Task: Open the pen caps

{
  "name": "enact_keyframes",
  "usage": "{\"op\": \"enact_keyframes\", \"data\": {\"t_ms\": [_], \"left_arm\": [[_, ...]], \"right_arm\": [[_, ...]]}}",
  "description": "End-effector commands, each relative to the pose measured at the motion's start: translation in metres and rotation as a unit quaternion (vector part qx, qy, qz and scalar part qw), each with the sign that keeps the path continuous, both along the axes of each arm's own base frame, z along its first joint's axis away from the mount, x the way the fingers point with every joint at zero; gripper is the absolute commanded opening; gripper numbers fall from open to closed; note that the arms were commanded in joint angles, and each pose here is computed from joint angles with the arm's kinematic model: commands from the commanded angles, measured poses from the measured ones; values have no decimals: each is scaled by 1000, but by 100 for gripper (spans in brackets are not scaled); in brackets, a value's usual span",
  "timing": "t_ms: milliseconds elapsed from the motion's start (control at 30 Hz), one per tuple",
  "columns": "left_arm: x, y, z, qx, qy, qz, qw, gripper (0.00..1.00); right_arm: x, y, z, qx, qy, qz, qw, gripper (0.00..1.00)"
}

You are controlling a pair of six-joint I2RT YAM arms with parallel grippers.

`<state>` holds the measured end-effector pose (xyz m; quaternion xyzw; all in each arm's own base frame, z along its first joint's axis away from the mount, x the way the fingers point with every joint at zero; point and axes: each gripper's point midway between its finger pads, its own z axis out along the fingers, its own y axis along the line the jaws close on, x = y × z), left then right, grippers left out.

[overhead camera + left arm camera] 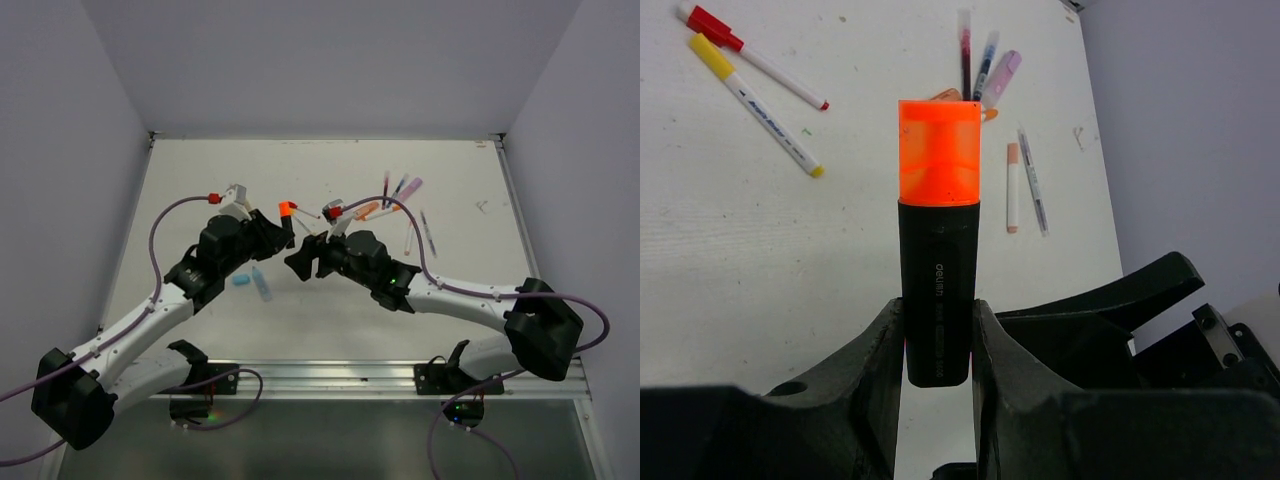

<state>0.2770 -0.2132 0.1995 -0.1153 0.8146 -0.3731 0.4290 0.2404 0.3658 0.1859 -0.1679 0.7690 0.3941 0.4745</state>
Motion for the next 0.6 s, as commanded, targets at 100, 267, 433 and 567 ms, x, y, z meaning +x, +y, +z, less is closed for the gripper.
{"op": "enact_keyframes", "data": {"t_ms": [100,267,433,567], "left_arm": [[-1,-11,19,-31,-28,-7,999,0],[-4,-13,18,-33,-26,-11,999,0],[-7,-14,14,-30,-21,-14,999,0],[-10,-14,10,-26,-18,-17,999,0]], "right_arm": [[17,19,36,44,-42,-4,998,68],[23,20,34,46,-44,-16,998,56],[28,16,34,47,-51,-32,997,42],[28,15,32,46,-52,-34,997,24]]}}
